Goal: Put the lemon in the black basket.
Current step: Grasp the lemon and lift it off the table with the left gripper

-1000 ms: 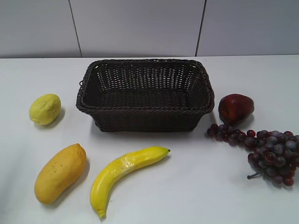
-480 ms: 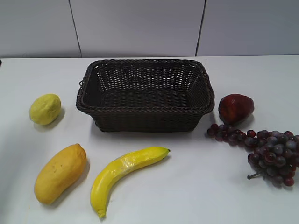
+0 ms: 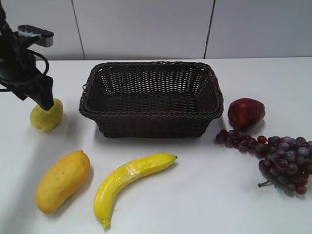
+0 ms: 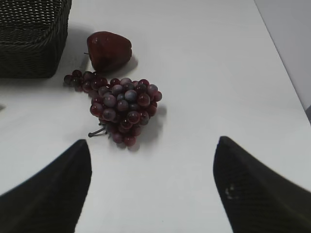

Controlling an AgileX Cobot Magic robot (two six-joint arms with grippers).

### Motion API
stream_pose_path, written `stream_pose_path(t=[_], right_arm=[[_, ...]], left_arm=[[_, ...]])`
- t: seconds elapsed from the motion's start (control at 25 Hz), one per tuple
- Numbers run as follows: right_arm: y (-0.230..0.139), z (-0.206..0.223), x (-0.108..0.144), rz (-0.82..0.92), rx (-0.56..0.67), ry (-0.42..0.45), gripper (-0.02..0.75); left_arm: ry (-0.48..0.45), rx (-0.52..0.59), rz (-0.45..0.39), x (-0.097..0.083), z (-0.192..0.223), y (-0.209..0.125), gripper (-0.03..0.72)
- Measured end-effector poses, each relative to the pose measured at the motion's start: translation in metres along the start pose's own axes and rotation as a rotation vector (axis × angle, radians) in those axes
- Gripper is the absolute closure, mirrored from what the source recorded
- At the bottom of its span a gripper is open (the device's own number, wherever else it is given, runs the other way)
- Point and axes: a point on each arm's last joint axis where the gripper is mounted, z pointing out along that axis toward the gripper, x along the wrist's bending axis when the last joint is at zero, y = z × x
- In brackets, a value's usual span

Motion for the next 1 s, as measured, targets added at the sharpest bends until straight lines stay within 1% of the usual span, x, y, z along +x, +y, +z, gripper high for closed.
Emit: stream_pose_path(t=[0.24, 0.44, 0.72, 0.92, 1.0], right_arm=[[0.0, 0.0, 0.0, 0.0, 0.0, 0.0, 0.147], [0.0, 0.0, 0.0, 0.0, 0.0, 0.0, 0.147], [0.0, 0.0, 0.0, 0.0, 0.0, 0.0, 0.147], [0.0, 0.0, 0.0, 0.0, 0.0, 0.0, 0.147], [0.0, 0.0, 0.0, 0.0, 0.0, 0.0, 0.147]], left_arm=[[-0.002, 0.047, 0.01, 0.01, 0.034, 0.011, 0.099], [-0.009, 0.051, 0.006, 0.016, 0.048, 0.02, 0.099], [-0.035, 0.101, 0.0, 0.015, 0.062, 0.016, 0.099], [-0.05, 0.134, -0.021, 0.015, 0.071, 0.012, 0.099], [-0.057, 0.148, -0.024, 0.014, 0.071, 0.011, 0.113]])
